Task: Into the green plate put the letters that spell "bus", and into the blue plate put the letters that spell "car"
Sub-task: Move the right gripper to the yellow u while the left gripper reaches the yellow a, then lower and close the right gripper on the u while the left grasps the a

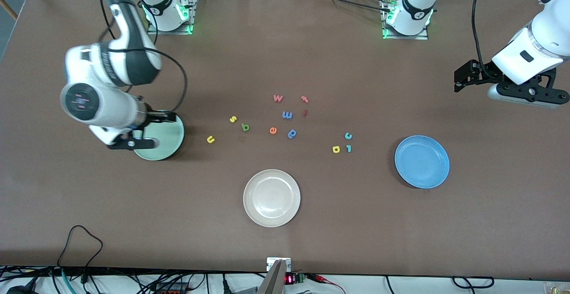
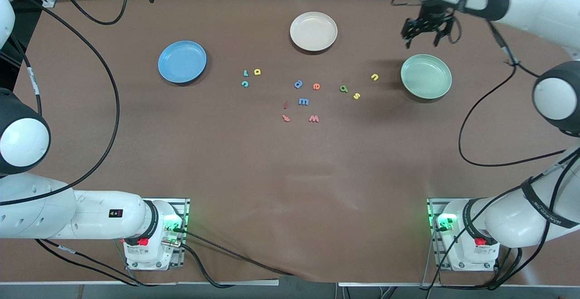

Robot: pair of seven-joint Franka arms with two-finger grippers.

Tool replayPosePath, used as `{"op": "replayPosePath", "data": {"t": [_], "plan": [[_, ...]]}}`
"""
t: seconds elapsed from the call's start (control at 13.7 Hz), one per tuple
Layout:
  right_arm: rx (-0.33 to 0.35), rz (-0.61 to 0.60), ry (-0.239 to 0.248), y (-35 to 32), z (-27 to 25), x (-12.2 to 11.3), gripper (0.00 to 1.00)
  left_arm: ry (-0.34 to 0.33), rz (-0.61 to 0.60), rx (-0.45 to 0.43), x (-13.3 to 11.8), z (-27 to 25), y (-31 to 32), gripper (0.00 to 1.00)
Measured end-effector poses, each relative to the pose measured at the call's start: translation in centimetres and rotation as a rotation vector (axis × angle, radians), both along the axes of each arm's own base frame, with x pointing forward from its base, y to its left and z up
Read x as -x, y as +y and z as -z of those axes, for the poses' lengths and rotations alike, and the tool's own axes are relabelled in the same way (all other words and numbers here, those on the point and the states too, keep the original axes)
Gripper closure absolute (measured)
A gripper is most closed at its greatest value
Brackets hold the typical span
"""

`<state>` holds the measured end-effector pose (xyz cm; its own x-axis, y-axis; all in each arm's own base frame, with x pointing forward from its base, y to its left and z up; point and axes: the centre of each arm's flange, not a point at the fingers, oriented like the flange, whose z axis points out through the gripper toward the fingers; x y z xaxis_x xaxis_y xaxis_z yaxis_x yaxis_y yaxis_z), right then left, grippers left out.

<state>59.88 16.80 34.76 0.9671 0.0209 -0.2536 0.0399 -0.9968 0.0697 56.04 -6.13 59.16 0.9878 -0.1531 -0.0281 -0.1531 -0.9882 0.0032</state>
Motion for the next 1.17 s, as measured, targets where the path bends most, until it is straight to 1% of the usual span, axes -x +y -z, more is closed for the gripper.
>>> {"op": "replayPosePath", "data": {"t": [0.07, 0.15, 0.22, 0.29, 0.37, 0.44, 0.51, 0.58, 0.66, 0.73, 0.8, 1.02, 1.17], "plan": [[0.008, -0.002, -0.004, 1.6, 1.3, 0.1, 0.00, 0.007, 0.000, -0.001, 0.0, 0.2, 0.0, 0.00], [0.014, -0.002, -0.010, 3.0, 2.5, 0.2, 0.03, 0.031, 0.002, -0.003, 0.2, 0.6, -0.1, 0.00], [0.016, -0.007, -0.019, 4.2, 3.6, 0.3, 0.04, 0.070, 0.006, -0.006, 0.3, 1.4, -0.3, 0.00], [0.019, -0.008, -0.029, 5.2, 4.9, 0.3, 0.10, 0.117, 0.014, -0.010, 0.2, 2.8, -0.7, 0.00], [0.022, -0.009, -0.037, 6.1, 6.3, 0.4, 0.11, 0.172, 0.029, -0.013, 0.0, 4.7, -1.4, 0.00], [0.025, -0.010, -0.042, 6.8, 7.8, 0.4, 0.17, 0.224, 0.052, -0.017, -0.4, 7.2, -2.7, 0.00], [0.029, -0.012, -0.042, 7.4, 9.0, 0.5, 0.17, 0.273, 0.084, -0.021, -0.9, 10.1, -4.5, 0.00], [0.031, -0.014, -0.042, 7.8, 10.0, 0.6, 0.23, 0.306, 0.119, -0.024, -1.3, 12.7, -6.6, 0.00], [0.033, -0.011, -0.047, 8.0, 10.8, 0.6, 0.30, 0.315, 0.155, -0.025, -1.8, 15.2, -9.0, 0.00], [0.032, -0.008, -0.056, 8.2, 11.4, 0.5, 0.30, 0.308, 0.189, -0.023, -2.3, 17.7, -11.4, 0.00], [0.030, 0.000, -0.067, 8.2, 11.9, 0.3, 0.34, 0.290, 0.219, -0.017, -2.9, 20.0, -13.5, 0.00], [0.028, 0.014, -0.090, 8.6, 13.0, 0.2, 0.37, 0.191, 0.311, 0.017, -4.2, 25.6, -18.9, 0.00], [0.028, 0.013, -0.093, 8.9, 13.7, 0.3, 0.37, 0.142, 0.474, 0.047, -4.3, 29.0, -22.2, 0.00]]}}
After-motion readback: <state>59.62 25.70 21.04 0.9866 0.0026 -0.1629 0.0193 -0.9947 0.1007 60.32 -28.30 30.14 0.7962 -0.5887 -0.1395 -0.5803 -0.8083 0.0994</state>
